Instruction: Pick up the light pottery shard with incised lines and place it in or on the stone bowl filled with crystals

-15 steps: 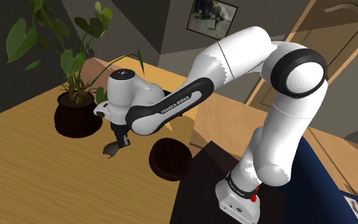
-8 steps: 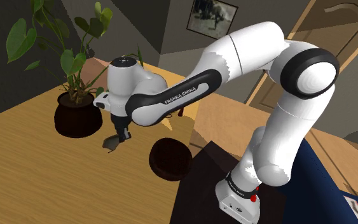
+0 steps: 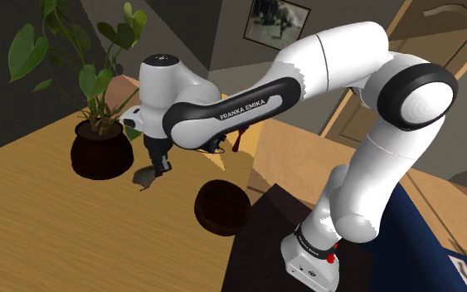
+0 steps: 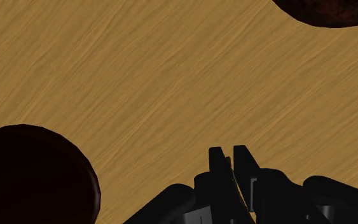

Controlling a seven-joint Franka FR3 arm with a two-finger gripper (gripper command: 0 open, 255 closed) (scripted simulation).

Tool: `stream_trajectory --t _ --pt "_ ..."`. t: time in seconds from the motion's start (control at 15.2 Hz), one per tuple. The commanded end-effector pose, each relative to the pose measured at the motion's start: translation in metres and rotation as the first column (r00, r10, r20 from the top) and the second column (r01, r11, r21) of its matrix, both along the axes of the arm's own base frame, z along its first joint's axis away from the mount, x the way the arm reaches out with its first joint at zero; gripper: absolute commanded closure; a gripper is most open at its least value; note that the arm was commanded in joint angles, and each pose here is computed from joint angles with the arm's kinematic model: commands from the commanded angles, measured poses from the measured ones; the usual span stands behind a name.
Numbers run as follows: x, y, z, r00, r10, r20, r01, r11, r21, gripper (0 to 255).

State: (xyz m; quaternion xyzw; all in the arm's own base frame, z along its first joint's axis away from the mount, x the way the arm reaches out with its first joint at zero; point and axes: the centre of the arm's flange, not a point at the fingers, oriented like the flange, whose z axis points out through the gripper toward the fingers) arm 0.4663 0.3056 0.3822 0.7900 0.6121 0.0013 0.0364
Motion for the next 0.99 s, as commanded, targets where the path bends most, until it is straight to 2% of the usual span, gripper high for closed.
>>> stream_trajectory --t 0.0,0.59,0.92 --pt "-0.001 -0.001 0.01 1.0 0.0 0.0 0.0 1.0 0.0 255" --pt "-0.001 -0.001 0.054 1.0 0.0 0.0 0.0 1.0 0.0 255" --pt "-0.046 -0.05 0.058 1.0 0.0 0.0 0.0 1.0 0.0 255"
